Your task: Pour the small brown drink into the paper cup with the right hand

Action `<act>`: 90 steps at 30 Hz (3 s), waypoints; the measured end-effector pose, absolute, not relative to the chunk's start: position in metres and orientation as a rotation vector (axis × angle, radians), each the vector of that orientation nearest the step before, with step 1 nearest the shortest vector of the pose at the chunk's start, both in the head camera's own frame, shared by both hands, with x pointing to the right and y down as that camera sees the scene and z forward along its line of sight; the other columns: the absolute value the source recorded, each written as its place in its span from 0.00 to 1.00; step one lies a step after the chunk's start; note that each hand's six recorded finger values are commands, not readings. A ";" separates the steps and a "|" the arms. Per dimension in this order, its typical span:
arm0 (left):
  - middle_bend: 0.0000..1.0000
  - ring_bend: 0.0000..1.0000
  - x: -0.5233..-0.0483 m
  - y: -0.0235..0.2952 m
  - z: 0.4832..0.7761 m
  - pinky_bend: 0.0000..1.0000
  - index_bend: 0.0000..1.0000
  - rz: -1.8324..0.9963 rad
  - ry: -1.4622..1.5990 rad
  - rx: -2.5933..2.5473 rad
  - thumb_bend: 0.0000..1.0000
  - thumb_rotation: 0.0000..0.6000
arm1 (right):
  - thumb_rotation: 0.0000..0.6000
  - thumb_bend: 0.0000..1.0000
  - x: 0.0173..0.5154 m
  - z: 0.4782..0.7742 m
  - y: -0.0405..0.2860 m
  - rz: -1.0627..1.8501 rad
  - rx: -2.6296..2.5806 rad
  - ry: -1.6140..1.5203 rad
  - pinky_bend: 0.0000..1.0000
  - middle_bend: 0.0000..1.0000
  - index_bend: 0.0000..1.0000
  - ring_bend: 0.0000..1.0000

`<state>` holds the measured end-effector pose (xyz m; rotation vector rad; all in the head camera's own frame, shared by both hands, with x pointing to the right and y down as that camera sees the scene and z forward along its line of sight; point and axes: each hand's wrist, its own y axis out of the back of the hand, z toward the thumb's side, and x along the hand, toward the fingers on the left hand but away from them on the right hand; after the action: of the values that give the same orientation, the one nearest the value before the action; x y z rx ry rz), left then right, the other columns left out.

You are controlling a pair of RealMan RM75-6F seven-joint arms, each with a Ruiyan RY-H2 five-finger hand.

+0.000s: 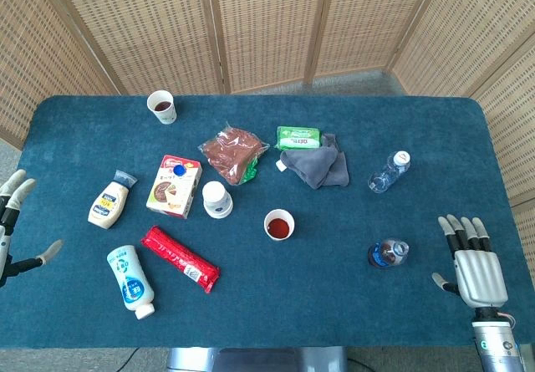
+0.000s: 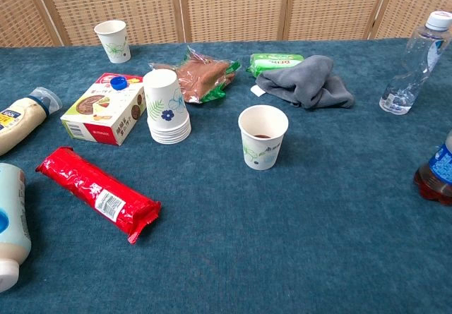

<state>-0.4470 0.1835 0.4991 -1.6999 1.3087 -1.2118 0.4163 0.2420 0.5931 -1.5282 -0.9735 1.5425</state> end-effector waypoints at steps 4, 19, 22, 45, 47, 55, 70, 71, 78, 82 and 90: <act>0.00 0.00 -0.446 0.184 0.499 0.00 0.00 -1.215 1.304 -1.699 0.26 1.00 | 1.00 0.00 0.417 0.593 0.242 1.542 -1.532 -0.974 0.00 0.00 0.00 0.00; 0.00 0.00 -0.445 0.185 0.499 0.00 0.00 -1.218 1.297 -1.689 0.26 1.00 | 1.00 0.00 0.417 0.602 0.241 1.470 -1.786 -1.146 0.00 0.00 0.00 0.00; 0.00 0.00 -0.445 0.185 0.499 0.00 0.00 -1.220 1.300 -1.687 0.26 1.00 | 1.00 0.00 0.417 0.606 0.240 1.413 -1.892 -1.221 0.00 0.00 0.00 0.00; 0.00 0.00 -0.450 0.183 0.497 0.00 0.00 -1.213 1.321 -1.708 0.26 1.00 | 1.00 0.00 0.403 0.637 0.235 1.113 -2.225 -1.519 0.00 0.00 0.00 0.00; 0.00 0.00 -0.450 0.183 0.497 0.00 0.00 -1.211 1.319 -1.711 0.26 1.00 | 1.00 0.00 0.401 0.638 0.236 1.105 -2.236 -1.537 0.00 0.00 0.00 0.00; 0.00 0.00 -0.450 0.184 0.498 0.00 0.00 -1.216 1.313 -1.717 0.26 1.00 | 1.00 0.00 0.393 0.652 0.243 1.079 -2.307 -1.609 0.00 0.00 0.00 0.00; 0.00 0.00 -0.450 0.183 0.501 0.00 0.00 -1.231 1.307 -1.712 0.26 1.00 | 1.00 0.00 0.388 0.674 0.245 1.077 -2.362 -1.655 0.00 0.00 0.00 0.00; 0.00 0.00 -0.449 0.183 0.501 0.00 0.00 -1.233 1.305 -1.712 0.26 1.00 | 1.00 0.00 0.388 0.675 0.246 1.074 -2.366 -1.661 0.00 0.00 0.00 0.00; 0.00 0.00 -0.448 0.183 0.503 0.00 0.00 -1.243 1.297 -1.712 0.26 1.00 | 1.00 0.00 0.386 0.682 0.248 1.029 -2.406 -1.737 0.00 0.00 0.00 0.00; 0.00 0.00 -0.446 0.183 0.505 0.00 0.00 -1.247 1.289 -1.715 0.26 1.00 | 1.00 0.00 0.382 0.686 0.251 0.989 -2.446 -1.779 0.00 0.00 0.00 0.00; 0.00 0.00 -0.446 0.183 0.505 0.00 0.00 -1.252 1.287 -1.715 0.26 1.00 | 1.00 0.00 0.369 0.690 0.251 0.936 -2.502 -1.786 0.00 0.00 0.00 0.00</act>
<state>-0.4462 0.1827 0.5054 -1.7147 1.2869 -1.2515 0.3686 0.2513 0.6900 -2.5017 -1.7858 0.9362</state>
